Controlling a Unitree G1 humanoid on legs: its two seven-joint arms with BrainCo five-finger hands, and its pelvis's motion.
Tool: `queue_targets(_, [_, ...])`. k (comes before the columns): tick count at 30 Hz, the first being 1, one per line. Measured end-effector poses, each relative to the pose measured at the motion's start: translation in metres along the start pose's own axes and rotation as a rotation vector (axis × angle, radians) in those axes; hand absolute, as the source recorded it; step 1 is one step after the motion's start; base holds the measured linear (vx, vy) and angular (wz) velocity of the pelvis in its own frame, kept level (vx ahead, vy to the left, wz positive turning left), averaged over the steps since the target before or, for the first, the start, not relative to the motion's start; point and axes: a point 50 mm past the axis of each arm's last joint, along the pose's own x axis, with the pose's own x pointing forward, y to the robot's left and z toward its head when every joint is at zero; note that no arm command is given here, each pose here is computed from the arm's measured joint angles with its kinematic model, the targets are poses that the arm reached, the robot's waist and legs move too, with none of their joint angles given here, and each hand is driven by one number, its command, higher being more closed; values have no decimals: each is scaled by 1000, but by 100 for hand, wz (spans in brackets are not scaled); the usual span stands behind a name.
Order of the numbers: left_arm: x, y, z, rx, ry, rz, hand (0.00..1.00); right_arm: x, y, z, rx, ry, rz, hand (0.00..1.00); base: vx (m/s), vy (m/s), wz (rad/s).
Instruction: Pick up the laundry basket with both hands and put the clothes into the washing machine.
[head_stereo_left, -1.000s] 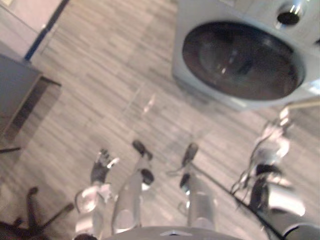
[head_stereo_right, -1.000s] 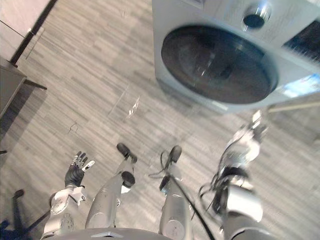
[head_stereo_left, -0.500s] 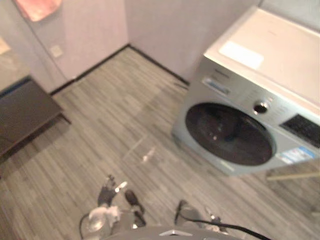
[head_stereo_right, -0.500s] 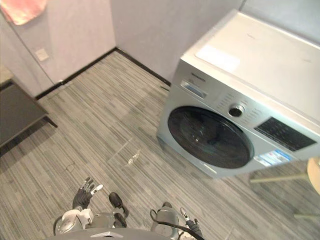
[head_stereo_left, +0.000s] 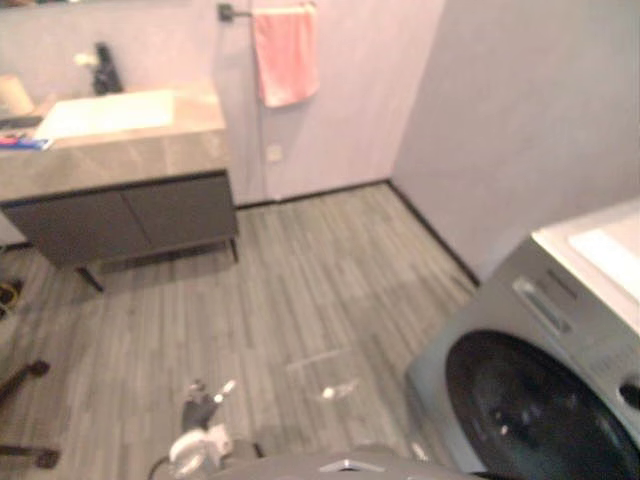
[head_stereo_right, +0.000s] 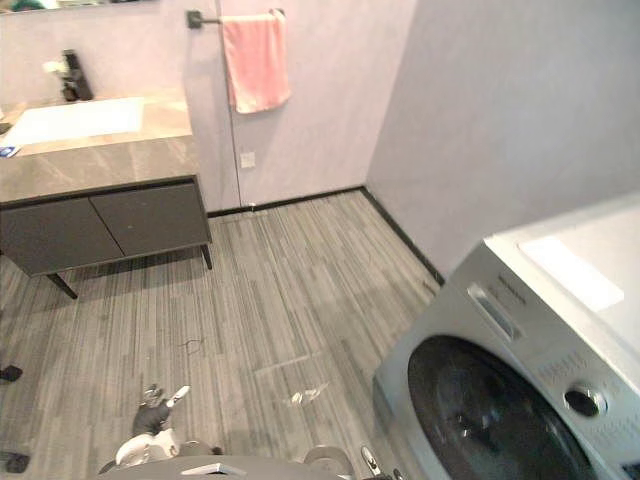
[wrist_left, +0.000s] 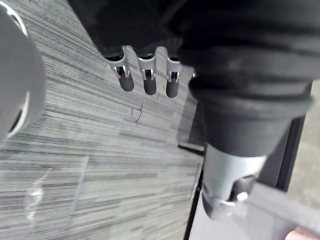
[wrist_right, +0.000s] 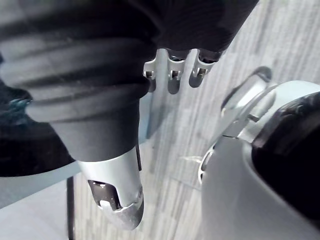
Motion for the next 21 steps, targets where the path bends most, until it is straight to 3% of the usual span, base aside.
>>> queue_targets(2, [-1, 12, 1, 11, -4, 31, 0, -2, -3, -7, 26, 18, -23, 0, 134, 16, 29])
queue_targets(7, [6, 10, 0, 67, 26, 8, 0, -3, -14, -15, 115, 43, -106, 0, 71, 31, 26])
queue_targets(13, [7, 10, -4, 46, 58, -2, 0, -2, -20, -14, 63, 59, -127, 0, -74, -43, 13])
queue_targets(21, [1, 16, -23, 15, 144, 19, 0, 6, -9, 3, 31, 19, -87, 0, -57, -7, -46])
